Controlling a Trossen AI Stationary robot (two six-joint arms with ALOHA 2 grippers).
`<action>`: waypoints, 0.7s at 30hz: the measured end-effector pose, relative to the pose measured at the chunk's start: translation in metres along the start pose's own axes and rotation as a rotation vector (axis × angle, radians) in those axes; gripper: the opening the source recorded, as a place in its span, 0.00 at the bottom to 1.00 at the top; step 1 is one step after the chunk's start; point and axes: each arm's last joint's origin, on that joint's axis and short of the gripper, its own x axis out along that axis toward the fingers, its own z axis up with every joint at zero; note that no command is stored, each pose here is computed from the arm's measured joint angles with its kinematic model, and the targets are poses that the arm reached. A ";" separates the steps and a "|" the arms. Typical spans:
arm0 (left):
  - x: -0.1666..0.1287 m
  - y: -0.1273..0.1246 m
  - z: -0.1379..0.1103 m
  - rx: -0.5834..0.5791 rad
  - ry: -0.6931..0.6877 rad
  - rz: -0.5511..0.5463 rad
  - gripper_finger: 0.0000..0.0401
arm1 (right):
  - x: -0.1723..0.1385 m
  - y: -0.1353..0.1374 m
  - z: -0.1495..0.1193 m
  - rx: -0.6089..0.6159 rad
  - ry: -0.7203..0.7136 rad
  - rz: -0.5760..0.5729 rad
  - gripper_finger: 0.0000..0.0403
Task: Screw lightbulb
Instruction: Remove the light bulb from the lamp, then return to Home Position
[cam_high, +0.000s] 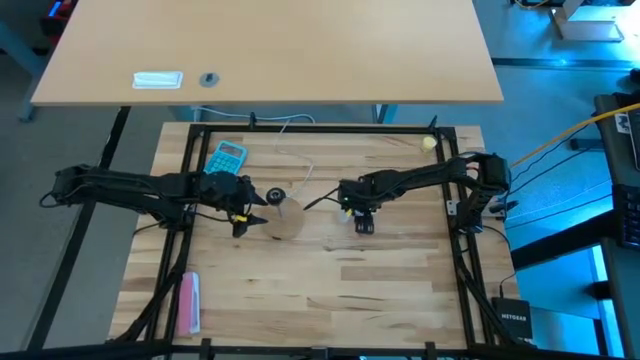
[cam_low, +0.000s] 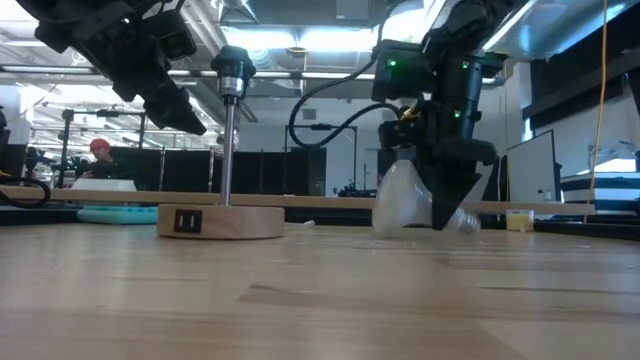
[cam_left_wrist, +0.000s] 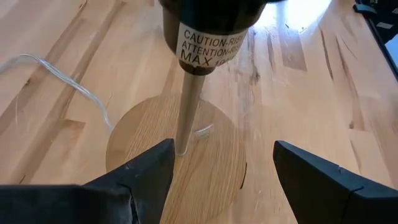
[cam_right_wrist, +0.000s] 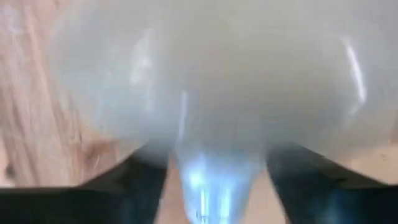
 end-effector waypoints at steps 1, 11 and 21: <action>0.000 0.000 0.000 0.000 0.000 0.000 0.65 | -0.002 0.000 -0.001 0.000 0.014 0.003 0.67; -0.030 -0.004 0.021 0.063 -0.124 0.010 0.65 | -0.094 -0.001 -0.015 0.028 0.089 0.003 0.96; -0.059 0.003 -0.011 0.065 -0.400 0.110 0.65 | -0.114 0.000 -0.090 0.169 -0.593 0.016 0.82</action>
